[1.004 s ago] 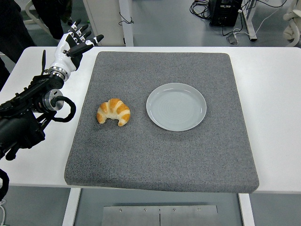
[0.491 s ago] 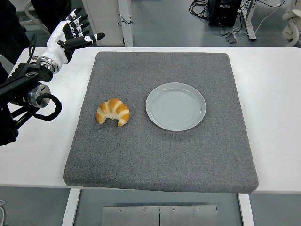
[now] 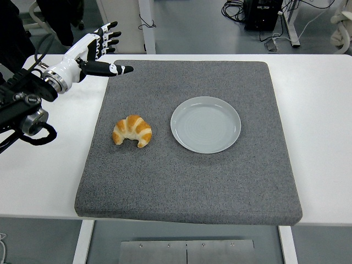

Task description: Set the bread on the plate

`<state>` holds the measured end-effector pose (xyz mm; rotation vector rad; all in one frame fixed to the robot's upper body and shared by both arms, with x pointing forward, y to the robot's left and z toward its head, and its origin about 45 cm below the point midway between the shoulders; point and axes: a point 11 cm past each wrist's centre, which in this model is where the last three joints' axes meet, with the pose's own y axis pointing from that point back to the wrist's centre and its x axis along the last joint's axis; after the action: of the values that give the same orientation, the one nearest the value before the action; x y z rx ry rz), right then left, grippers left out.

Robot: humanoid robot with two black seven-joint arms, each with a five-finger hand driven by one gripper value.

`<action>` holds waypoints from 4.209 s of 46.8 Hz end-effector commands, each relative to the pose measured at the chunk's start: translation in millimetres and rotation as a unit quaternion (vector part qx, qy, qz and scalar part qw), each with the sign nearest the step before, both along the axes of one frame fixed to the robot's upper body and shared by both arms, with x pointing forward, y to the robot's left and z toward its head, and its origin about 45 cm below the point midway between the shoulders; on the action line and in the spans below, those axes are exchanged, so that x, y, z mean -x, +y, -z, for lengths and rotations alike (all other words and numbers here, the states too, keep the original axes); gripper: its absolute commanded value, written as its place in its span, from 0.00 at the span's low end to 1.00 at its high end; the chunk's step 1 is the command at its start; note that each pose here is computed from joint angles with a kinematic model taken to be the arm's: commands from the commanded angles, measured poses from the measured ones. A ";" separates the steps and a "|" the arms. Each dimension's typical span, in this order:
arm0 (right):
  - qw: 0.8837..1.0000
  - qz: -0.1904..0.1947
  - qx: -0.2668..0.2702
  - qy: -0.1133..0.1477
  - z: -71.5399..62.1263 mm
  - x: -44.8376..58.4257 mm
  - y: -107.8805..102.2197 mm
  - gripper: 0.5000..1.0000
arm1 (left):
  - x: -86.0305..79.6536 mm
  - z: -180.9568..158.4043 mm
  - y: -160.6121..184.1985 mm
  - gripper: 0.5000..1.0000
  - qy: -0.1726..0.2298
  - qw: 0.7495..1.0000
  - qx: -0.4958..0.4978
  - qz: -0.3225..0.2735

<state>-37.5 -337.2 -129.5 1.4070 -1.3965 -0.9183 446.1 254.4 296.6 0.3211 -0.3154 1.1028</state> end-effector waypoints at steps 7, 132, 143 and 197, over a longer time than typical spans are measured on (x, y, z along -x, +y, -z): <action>1.000 0.000 0.000 0.000 0.0 0.1 0.0 1.00 | 20.4 -2.4 2.5 0.91 0.002 0.995 -0.088 0.056; 1.000 0.000 0.000 0.000 0.0 0.1 0.0 1.00 | 51.1 87.8 -23.6 0.47 -0.073 0.923 -0.336 0.174; 1.000 0.000 0.000 0.000 0.0 0.1 0.0 1.00 | 50.7 87.0 -23.0 0.35 -0.074 0.923 -0.336 0.173; 1.000 0.000 0.000 0.000 0.0 -0.1 0.0 1.00 | 1.0 -77.1 -62.6 0.33 -0.181 0.918 -0.285 0.207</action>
<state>-37.5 -337.2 -129.5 1.4066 -1.3961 -0.9185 445.6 198.5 372.8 0.5454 -0.9986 0.6353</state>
